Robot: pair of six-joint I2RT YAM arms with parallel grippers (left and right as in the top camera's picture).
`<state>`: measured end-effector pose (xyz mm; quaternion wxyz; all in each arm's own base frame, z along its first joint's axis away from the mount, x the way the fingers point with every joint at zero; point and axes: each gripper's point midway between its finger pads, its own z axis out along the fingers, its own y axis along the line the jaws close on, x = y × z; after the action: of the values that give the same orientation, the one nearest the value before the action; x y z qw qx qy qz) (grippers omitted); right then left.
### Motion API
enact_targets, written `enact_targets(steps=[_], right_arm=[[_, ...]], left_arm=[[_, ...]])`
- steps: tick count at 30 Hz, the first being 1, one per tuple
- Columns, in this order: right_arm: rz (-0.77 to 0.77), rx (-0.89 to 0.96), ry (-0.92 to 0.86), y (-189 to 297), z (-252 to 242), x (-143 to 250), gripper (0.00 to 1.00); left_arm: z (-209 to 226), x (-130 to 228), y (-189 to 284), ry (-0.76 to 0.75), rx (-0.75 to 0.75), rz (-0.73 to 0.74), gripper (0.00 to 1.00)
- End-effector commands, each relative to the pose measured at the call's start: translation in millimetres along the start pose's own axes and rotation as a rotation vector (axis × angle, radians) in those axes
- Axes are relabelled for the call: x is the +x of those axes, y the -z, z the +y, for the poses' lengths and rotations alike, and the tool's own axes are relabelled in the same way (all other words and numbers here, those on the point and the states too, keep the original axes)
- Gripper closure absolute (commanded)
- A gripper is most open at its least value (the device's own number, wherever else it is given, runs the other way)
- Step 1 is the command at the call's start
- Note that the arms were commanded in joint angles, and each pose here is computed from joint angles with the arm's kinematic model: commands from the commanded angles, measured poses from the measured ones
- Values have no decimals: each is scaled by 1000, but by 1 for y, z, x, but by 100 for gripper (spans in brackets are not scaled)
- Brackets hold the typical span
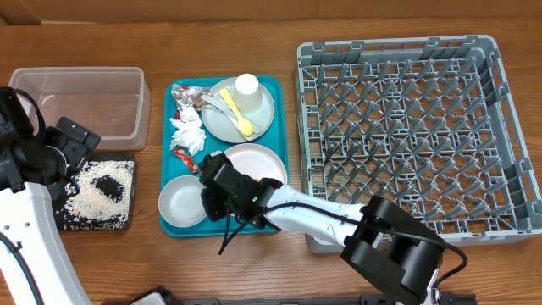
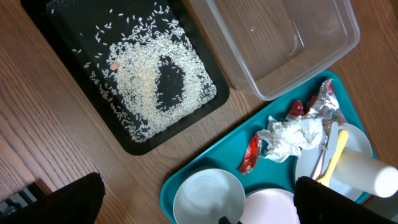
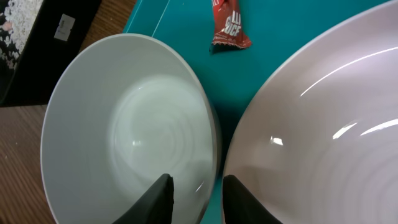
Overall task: Sort waste into correct bins and load items into the dishwasher rack
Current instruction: 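Grasp the rim of the grey bowl with the right gripper, then carry the grey bowl with the right gripper into the dish rack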
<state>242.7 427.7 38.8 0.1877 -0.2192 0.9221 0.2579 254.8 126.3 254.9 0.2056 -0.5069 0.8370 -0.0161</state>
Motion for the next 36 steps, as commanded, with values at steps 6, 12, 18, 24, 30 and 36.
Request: enact_targets(steps=[6, 12, 18, 24, 30, 36], right_arm=[[-22, -18, -2, -4, 8, -8, 81], [-35, -27, 0, -1, 14, -17, 87], [-36, -27, -1, 6, 21, -27, 96], [-59, -36, -4, 18, 25, -38, 96], [-138, 20, -55, 55, 0, -70, 96], [-271, 109, -123, 119, -50, -116, 96]], left_arm=[[-1, -2, 2, 16, 8, -6, 0], [-1, -2, 2, 16, 8, -6, 0], [-1, -2, 2, 16, 8, -6, 0], [-1, -2, 2, 16, 8, -6, 0], [-1, -2, 2, 16, 8, -6, 0], [-1, -2, 2, 16, 8, -6, 0]])
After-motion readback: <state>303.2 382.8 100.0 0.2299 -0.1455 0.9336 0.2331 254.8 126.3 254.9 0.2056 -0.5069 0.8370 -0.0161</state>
